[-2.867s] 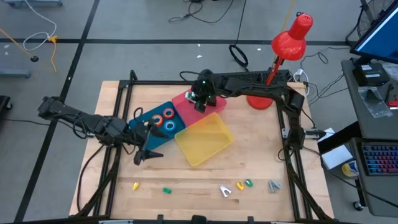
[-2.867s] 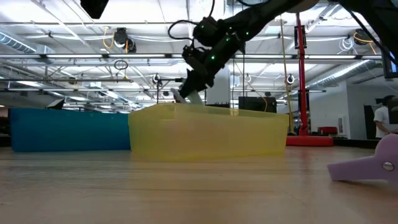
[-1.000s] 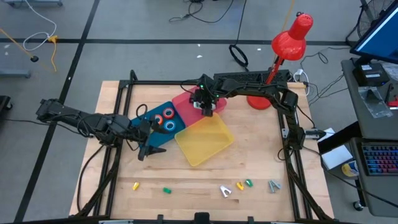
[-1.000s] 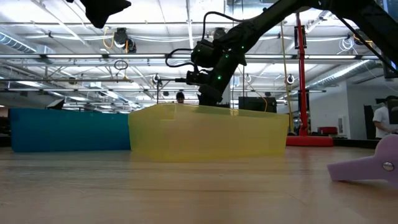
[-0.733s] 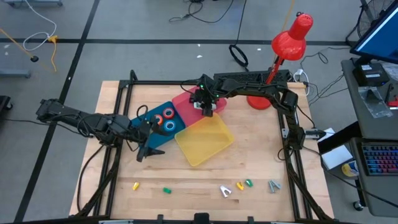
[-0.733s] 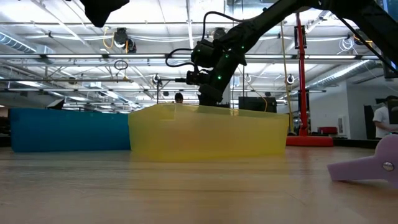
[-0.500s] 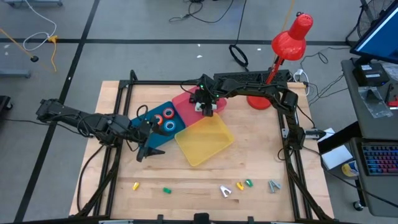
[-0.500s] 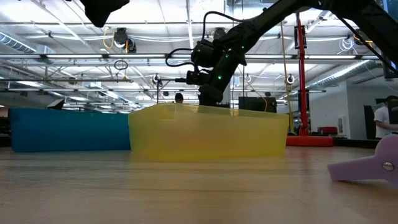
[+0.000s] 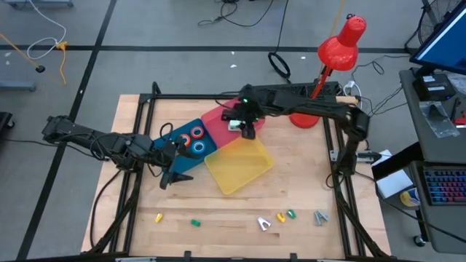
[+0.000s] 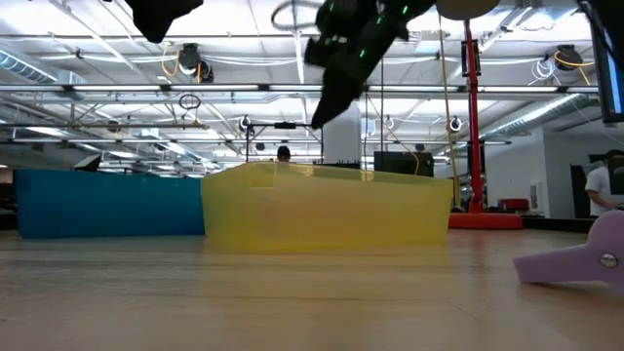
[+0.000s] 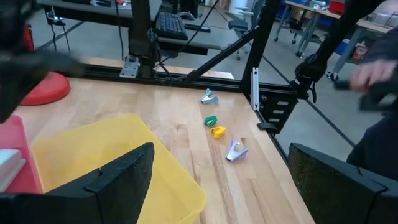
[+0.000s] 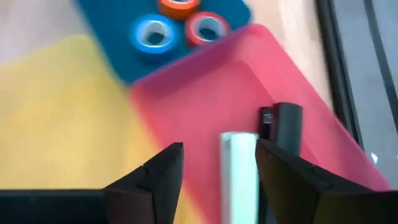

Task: Pick and place Stapler, Stapler remover, tape
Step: Put the left yellow stapler into the pink bin

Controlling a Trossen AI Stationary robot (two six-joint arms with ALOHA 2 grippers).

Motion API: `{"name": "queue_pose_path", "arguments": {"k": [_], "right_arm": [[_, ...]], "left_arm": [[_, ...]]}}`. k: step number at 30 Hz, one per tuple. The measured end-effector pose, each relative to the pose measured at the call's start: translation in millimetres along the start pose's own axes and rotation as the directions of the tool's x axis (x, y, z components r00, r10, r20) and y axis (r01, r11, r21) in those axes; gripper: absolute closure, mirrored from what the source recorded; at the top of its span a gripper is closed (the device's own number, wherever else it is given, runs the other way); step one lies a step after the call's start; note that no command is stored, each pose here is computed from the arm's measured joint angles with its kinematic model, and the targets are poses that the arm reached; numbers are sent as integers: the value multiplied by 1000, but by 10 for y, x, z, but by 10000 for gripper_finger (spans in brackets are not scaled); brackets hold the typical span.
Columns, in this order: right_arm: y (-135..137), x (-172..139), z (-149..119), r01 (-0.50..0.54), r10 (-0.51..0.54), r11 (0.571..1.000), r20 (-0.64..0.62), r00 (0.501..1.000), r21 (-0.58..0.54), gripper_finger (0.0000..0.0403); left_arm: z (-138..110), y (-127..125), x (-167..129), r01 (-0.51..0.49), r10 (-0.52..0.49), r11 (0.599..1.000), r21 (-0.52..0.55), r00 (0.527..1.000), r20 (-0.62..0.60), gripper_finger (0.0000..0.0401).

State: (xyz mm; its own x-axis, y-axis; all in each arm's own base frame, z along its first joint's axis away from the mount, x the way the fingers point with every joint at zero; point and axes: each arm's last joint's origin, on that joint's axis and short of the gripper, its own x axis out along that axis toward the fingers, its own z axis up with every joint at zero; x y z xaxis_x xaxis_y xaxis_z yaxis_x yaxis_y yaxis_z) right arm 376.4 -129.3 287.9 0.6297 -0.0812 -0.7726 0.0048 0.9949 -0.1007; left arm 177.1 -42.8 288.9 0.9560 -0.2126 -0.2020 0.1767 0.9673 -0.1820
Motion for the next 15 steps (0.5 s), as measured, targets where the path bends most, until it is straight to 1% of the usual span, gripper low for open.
{"name": "queue_pose_path", "arguments": {"k": [4,9,13,15], "right_arm": [[310,-485,28,-50,50,998,-21,999,-37,222],[686,-994,-63,-124,122,992,-91,988,-17,230],[951,-1274,-242,-168,169,986,-130,977,26,231],[1063,-1356,-392,-182,188,982,-142,972,53,230]], "left_arm": [[2,1,0,-5,5,1000,-12,1000,3,34],[9,0,0,-4,4,1000,-29,1000,11,34],[32,-4,0,2,-1,999,-34,999,35,34],[54,-8,-1,8,-4,998,-57,998,57,34]]}}
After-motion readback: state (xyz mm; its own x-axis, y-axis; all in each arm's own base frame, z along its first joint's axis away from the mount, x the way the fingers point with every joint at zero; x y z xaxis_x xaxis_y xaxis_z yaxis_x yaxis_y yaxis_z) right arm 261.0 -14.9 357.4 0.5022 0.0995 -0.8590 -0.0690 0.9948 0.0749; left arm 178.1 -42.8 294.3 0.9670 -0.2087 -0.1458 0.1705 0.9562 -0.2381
